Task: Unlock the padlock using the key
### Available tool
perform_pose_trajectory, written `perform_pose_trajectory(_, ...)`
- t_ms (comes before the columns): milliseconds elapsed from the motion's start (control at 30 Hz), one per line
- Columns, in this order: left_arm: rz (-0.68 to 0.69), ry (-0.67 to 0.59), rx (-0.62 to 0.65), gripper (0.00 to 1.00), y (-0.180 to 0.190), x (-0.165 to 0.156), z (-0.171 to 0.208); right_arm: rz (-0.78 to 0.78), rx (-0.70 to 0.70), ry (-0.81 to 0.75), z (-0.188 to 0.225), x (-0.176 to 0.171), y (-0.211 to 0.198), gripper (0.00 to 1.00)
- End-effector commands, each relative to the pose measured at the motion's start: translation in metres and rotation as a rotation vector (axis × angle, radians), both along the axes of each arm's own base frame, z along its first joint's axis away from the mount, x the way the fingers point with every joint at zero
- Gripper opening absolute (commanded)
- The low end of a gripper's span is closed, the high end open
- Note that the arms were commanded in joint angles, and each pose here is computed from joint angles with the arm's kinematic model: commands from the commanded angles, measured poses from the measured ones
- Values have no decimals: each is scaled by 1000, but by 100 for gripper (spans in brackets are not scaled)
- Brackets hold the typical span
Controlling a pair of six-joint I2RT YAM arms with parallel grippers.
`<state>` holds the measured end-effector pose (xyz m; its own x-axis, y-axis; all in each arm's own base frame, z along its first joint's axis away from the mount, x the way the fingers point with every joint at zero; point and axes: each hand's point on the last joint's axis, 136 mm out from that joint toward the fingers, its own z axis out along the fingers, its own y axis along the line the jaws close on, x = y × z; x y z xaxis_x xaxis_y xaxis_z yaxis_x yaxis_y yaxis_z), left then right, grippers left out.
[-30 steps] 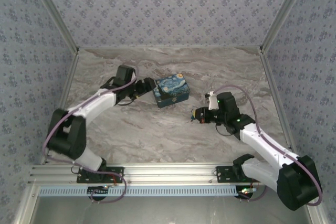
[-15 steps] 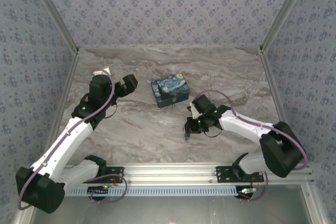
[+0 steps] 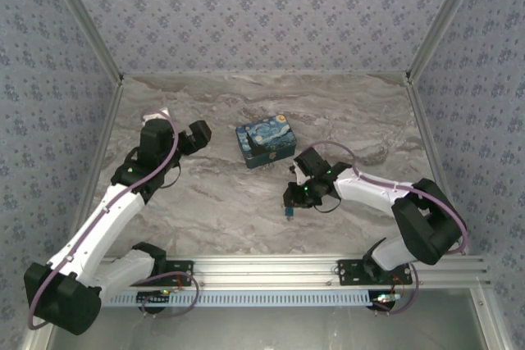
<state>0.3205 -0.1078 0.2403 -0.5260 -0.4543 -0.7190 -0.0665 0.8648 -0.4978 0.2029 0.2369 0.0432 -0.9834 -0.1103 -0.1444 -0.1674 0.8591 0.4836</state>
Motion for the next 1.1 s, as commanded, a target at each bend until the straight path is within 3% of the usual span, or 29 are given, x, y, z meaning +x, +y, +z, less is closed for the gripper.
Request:
perform_pose_trajectory(0,14,-29,32,99,8,-4,10,-29,2,-58,11,11,-4,28)
perform_pose_trajectory(433,133,-135,176,99,48,-20,36,-193,10,-441,102,52,-72,38)
perform_pose_trajectory(500,162,-153,219,99,58,-25,38,-246,21,-517,117,55,-91,44)
perform_pose_trajectory(633,230,-179,329,99,81,-34,39,-321,14,-677,141,58,-129,69)
perform_pose_trajectory(700,262,-186,385,99,90,-37,38,-342,-20,-721,144,59,-144,77)
perform_pose_trajectory(900,294,-215,567,99,107,-38,27,-395,-148,-808,144,73,-183,92)
perform_pose_trajectory(1067,279,-178,603,99,108,-37,-4,-392,-252,-953,139,85,-203,96)
